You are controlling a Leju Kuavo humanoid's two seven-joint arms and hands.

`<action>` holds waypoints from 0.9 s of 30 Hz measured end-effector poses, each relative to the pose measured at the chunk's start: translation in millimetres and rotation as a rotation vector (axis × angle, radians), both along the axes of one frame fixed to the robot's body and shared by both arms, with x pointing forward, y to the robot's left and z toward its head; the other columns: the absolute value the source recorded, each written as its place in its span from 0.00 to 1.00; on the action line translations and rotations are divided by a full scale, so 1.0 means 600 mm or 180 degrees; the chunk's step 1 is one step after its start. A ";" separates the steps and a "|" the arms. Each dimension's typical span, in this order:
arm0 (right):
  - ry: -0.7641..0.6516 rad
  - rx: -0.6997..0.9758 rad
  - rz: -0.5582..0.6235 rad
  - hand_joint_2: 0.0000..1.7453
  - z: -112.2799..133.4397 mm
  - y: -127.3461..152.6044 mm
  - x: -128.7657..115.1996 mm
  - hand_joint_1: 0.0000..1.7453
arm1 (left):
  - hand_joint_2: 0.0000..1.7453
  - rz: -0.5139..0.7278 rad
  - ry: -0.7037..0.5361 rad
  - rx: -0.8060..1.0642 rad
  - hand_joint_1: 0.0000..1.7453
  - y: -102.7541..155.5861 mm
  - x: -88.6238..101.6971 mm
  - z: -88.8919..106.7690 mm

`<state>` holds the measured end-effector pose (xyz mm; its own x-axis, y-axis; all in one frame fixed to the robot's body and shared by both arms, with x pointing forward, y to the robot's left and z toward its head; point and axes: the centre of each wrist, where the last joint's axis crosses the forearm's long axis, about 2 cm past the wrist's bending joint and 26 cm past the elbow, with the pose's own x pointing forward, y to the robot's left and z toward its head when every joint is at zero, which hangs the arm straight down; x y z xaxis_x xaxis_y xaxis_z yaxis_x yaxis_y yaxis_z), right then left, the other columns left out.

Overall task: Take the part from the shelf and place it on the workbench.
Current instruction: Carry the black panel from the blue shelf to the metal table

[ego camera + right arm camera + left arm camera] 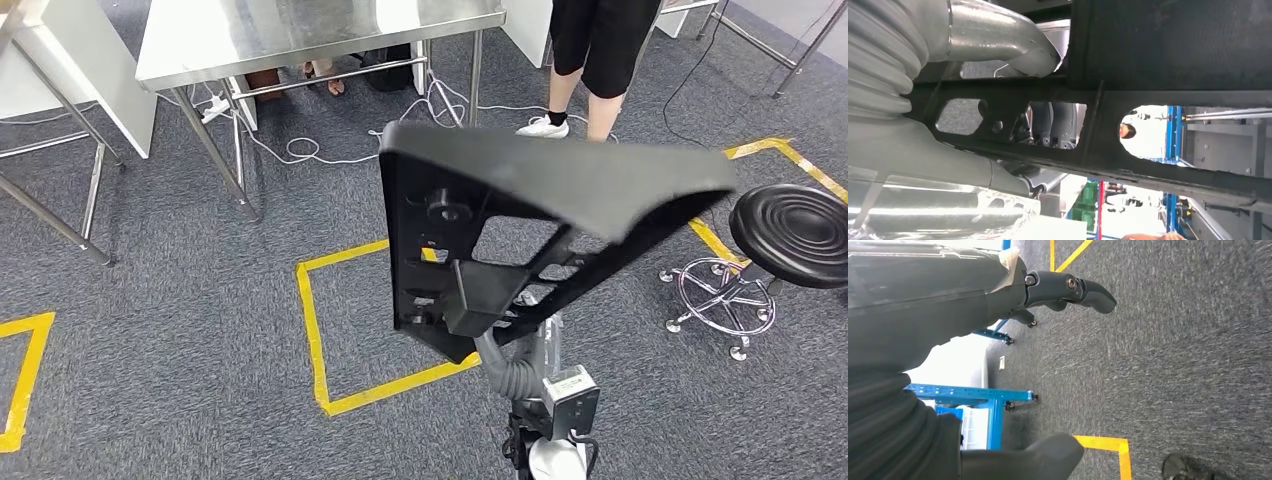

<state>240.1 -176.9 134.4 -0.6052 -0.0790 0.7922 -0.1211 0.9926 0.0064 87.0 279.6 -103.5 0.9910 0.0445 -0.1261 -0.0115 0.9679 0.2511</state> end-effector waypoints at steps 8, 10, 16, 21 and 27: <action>0.0022 0.0000 -0.0004 1.00 0.001 0.002 0.000 1.00 | 1.00 -0.0020 0.0005 0.0013 0.00 0.003 -0.002 0.000; 0.0021 0.0001 -0.0009 1.00 0.001 0.002 0.001 1.00 | 1.00 -0.0022 -0.0001 0.0011 0.00 0.004 0.000 0.000; 0.0024 0.0004 -0.0013 1.00 0.001 0.002 0.000 1.00 | 1.00 -0.0020 0.0000 0.0014 0.00 0.005 -0.001 0.000; -0.0012 0.0003 -0.0019 1.00 0.006 0.002 0.004 1.00 | 1.00 0.0003 -0.0009 -0.0001 0.00 0.005 0.001 0.000; 0.0014 -0.0013 -0.0010 1.00 0.003 0.001 0.003 1.00 | 1.00 0.0011 -0.0010 -0.0013 0.00 0.001 0.001 0.000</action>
